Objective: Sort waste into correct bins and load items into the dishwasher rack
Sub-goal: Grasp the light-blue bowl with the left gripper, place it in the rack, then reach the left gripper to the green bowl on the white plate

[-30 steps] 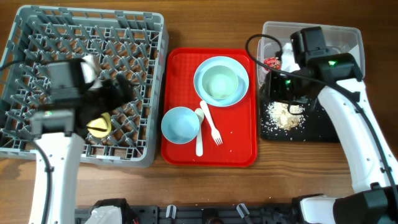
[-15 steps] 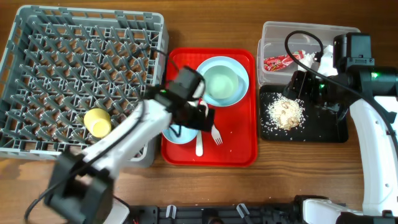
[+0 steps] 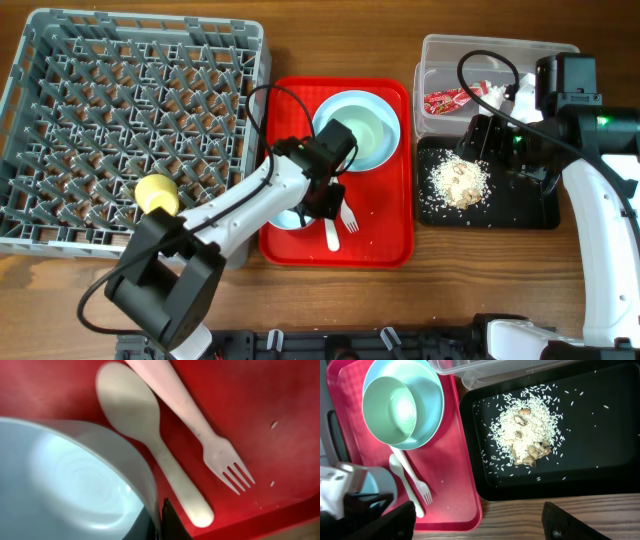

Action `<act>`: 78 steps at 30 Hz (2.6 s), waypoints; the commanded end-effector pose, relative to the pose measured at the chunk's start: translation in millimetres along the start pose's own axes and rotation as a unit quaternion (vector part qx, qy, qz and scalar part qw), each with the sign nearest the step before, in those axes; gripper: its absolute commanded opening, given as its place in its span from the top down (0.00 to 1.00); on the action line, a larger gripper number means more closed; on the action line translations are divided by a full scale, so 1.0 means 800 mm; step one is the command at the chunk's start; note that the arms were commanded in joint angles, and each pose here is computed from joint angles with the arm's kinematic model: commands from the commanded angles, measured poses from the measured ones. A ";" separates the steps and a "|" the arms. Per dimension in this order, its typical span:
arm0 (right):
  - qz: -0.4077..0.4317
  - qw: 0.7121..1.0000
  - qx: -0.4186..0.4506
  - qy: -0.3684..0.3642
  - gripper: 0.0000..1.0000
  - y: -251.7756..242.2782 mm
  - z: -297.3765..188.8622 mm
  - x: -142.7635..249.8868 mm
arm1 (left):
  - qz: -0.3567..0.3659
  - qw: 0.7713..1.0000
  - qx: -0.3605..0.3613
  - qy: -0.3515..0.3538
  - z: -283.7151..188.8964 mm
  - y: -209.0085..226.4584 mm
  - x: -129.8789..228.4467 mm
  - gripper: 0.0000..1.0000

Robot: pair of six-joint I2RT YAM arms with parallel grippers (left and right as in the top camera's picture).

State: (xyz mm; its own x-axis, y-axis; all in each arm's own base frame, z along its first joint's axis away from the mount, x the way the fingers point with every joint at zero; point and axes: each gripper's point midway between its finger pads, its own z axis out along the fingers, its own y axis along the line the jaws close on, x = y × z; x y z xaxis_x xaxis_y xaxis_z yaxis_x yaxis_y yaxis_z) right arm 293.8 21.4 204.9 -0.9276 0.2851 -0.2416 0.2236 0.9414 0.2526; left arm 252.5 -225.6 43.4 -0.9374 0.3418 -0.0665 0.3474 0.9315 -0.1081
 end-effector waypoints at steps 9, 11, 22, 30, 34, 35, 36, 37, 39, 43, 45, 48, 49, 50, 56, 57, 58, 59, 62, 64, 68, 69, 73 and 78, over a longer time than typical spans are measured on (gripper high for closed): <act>-0.011 1.000 0.007 -0.001 0.19 -0.003 -0.001 0.001 | -0.011 0.976 0.052 -0.212 -0.219 0.096 -0.107 0.96; -0.011 1.000 0.007 -0.001 0.19 -0.003 -0.001 0.001 | -0.012 0.965 0.111 -0.236 -0.233 0.122 -0.116 0.96; -0.011 1.000 0.007 -0.001 0.19 -0.003 -0.001 0.001 | -0.085 0.888 0.319 -0.320 -0.259 0.243 -0.131 0.96; -0.011 1.000 0.007 0.000 0.19 -0.003 -0.001 0.001 | -0.157 0.847 0.392 -0.322 -0.210 0.319 -0.134 0.96; -0.011 1.000 0.007 0.001 0.19 -0.004 -0.001 0.002 | -0.210 0.839 0.402 -0.301 -0.184 0.350 -0.119 0.96; -0.011 1.000 0.007 0.001 0.19 -0.004 -0.001 0.002 | -0.226 0.836 0.403 -0.297 -0.183 0.358 -0.111 0.96; -0.011 1.000 0.007 0.001 0.19 -0.004 -0.001 0.002 | -0.242 0.836 0.397 -0.292 -0.180 0.367 -0.103 0.94; -0.011 1.000 0.007 0.001 0.19 -0.004 -0.001 0.002 | -0.257 0.837 0.388 -0.286 -0.177 0.376 -0.095 0.89; -0.011 1.000 0.007 0.001 0.19 -0.004 -0.001 0.002 | -0.298 0.834 0.382 -0.263 -0.172 0.387 -0.073 0.64; -0.011 1.000 0.007 0.001 0.19 -0.004 -0.001 0.002 | -0.352 0.836 0.363 -0.214 -0.158 0.397 -0.040 0.50; -0.011 1.000 0.007 0.001 0.19 -0.004 -0.001 0.002 | -0.361 0.836 0.361 -0.201 -0.160 0.393 -0.032 0.42; -0.013 1.000 0.007 0.001 0.19 -0.004 -0.001 0.002 | -0.367 0.850 0.330 -0.185 -0.180 0.381 -0.014 0.27; -0.015 1.000 0.007 0.001 0.19 -0.004 -0.001 0.002 | -0.363 0.851 0.326 -0.193 -0.192 0.377 -0.012 0.21; -0.017 1.000 0.007 0.001 0.19 -0.004 -0.001 0.002 | -0.360 0.852 0.322 -0.201 -0.203 0.373 -0.011 0.13; -0.018 1.000 0.007 0.001 0.19 -0.004 -0.001 0.002 | -0.288 0.883 0.282 -0.243 -0.261 0.319 -0.023 0.00; -0.018 1.000 0.007 0.001 0.19 -0.004 -0.001 0.002 | -0.265 0.892 0.272 -0.244 -0.265 0.304 -0.028 0.00; -0.018 1.000 0.007 0.001 0.19 -0.004 -0.001 0.002 | -0.246 0.900 0.262 -0.245 -0.267 0.291 -0.033 0.00; -0.016 1.000 0.007 0.001 0.19 -0.004 -0.001 0.002 | -0.226 0.909 0.251 -0.243 -0.267 0.279 -0.039 0.00; 0.009 1.000 0.027 -0.001 0.20 -0.013 -0.001 0.002 | -0.187 0.937 0.196 -0.221 -0.250 0.243 -0.063 0.00; 0.047 0.996 0.071 -0.006 0.19 -0.031 -0.003 0.002 | -0.151 0.953 0.152 -0.213 -0.236 0.215 -0.082 0.00; 0.108 0.981 0.160 -0.023 0.15 -0.071 -0.012 0.005 | -0.027 0.966 0.091 -0.238 -0.219 0.130 -0.133 0.00; 0.110 0.980 0.162 -0.023 0.12 -0.072 -0.013 0.005 | 0.000 0.966 0.078 -0.246 -0.213 0.108 -0.144 0.00; 0.110 0.980 0.162 -0.023 0.11 -0.071 -0.013 0.005 | 0.077 0.962 0.056 -0.256 -0.181 0.033 -0.172 0.00; 0.109 0.981 0.162 -0.023 0.11 -0.071 -0.013 0.005 | 0.136 0.958 0.069 -0.241 -0.113 -0.040 -0.192 0.00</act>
State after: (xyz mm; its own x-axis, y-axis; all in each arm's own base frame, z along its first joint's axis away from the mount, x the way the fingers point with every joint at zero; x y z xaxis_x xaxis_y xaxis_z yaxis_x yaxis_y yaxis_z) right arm 275.4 -27.4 197.5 -0.8483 0.4695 -0.2449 0.4808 0.8767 0.0154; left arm 381.6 -275.5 179.1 -0.7019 0.3995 -0.5897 0.5982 0.7800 -0.1836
